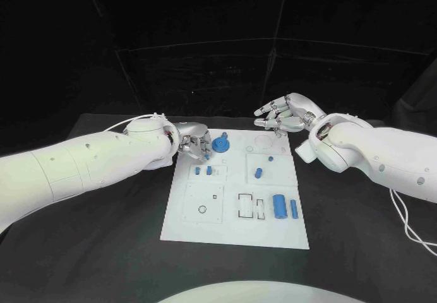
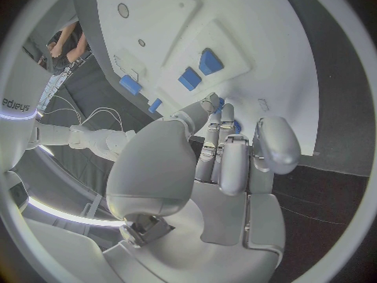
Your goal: Assemble the parts on the task board
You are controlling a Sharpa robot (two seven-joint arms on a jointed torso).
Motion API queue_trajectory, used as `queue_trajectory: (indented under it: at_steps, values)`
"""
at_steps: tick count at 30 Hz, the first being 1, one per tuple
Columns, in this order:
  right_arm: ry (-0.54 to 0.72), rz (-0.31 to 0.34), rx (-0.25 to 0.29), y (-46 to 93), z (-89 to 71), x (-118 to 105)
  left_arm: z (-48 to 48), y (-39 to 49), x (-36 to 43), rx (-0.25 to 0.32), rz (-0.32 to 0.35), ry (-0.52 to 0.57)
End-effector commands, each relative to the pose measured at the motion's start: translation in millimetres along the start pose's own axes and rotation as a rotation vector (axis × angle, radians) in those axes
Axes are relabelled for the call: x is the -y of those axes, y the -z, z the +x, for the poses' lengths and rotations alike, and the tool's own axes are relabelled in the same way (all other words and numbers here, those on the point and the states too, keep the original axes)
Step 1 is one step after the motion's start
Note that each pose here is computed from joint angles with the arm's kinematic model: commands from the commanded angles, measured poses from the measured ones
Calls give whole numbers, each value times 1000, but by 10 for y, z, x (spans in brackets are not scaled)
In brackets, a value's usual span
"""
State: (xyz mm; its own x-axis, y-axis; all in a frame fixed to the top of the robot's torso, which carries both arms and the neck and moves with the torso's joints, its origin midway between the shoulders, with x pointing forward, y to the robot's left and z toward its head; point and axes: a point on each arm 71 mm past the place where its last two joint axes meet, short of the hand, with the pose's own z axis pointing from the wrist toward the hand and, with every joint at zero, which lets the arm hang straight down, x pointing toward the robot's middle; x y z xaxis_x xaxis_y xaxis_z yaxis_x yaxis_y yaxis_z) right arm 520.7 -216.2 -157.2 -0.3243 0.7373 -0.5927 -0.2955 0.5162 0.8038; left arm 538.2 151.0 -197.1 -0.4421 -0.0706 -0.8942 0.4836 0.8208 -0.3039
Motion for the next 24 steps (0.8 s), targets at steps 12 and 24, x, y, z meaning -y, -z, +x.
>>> queue_trajectory:
  at_steps: [12,24]
  values:
    - [1,-11,1,2,-7,-16,19,-11,-3,-24,-18,2]
    - [10,3,4,7,-22,5,8,3,-18,-8,-22,3]
